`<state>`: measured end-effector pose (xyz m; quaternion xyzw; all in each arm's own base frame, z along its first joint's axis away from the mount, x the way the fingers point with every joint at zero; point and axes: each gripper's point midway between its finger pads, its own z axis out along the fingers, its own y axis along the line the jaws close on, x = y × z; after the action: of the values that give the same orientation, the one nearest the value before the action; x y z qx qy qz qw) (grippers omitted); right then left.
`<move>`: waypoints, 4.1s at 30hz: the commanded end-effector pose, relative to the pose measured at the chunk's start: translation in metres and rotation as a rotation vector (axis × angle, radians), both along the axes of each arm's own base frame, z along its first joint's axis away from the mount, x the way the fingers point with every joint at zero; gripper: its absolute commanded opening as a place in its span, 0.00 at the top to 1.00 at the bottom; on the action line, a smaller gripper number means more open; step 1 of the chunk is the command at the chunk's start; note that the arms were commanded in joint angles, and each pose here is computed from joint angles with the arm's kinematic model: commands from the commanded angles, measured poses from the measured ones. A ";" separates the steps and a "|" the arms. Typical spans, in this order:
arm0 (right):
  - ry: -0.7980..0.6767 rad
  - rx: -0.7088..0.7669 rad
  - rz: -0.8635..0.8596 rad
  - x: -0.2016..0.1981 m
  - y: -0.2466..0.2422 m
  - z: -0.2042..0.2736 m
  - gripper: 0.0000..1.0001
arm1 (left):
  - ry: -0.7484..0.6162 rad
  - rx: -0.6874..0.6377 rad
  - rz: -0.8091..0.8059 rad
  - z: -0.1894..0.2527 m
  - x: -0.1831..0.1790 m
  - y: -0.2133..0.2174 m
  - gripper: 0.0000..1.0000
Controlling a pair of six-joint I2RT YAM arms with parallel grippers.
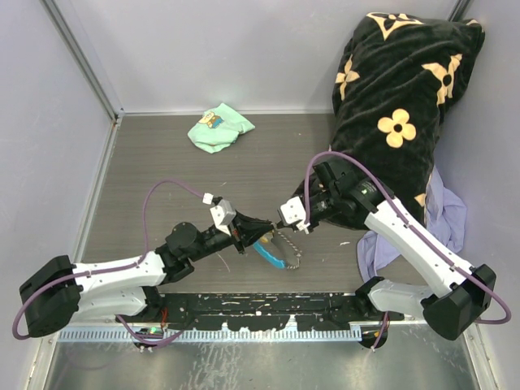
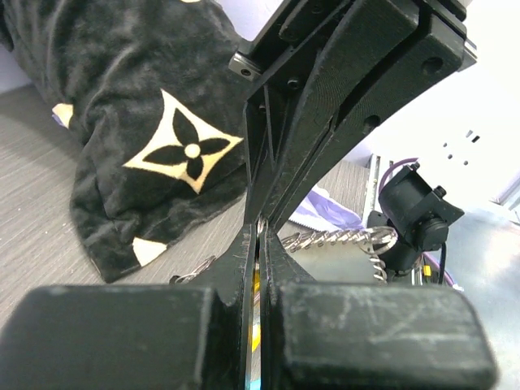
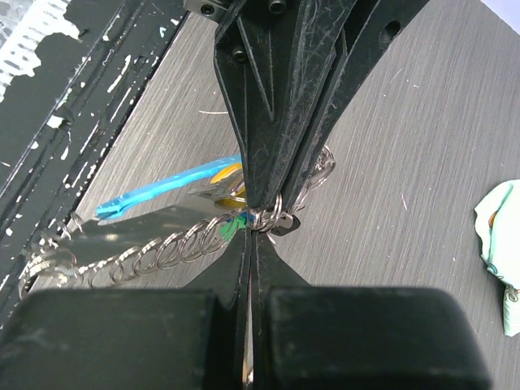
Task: Remove the keys from the keyring
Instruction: Remove the key from the keyring.
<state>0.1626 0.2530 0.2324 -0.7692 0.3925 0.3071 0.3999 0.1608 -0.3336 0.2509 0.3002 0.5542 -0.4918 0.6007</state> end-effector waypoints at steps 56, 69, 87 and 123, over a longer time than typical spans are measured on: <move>0.364 0.205 -0.114 -0.004 0.018 0.031 0.63 | -0.110 -0.255 0.024 0.055 -0.008 0.021 1.00; 0.391 0.197 -0.085 -0.009 0.025 0.020 0.69 | -0.105 -0.272 -0.010 0.061 -0.011 0.016 1.00; 0.406 0.194 -0.072 -0.011 0.026 0.011 0.79 | -0.098 -0.297 -0.020 0.063 -0.012 0.014 1.00; -0.027 -0.237 -0.111 0.012 -0.020 0.008 0.99 | 0.119 -0.065 0.025 0.021 -0.027 0.051 0.42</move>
<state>0.1757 0.2393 0.2321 -0.7526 0.4857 0.2707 0.3526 0.1341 -0.2775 0.2711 0.2385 0.5603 -0.5195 0.5994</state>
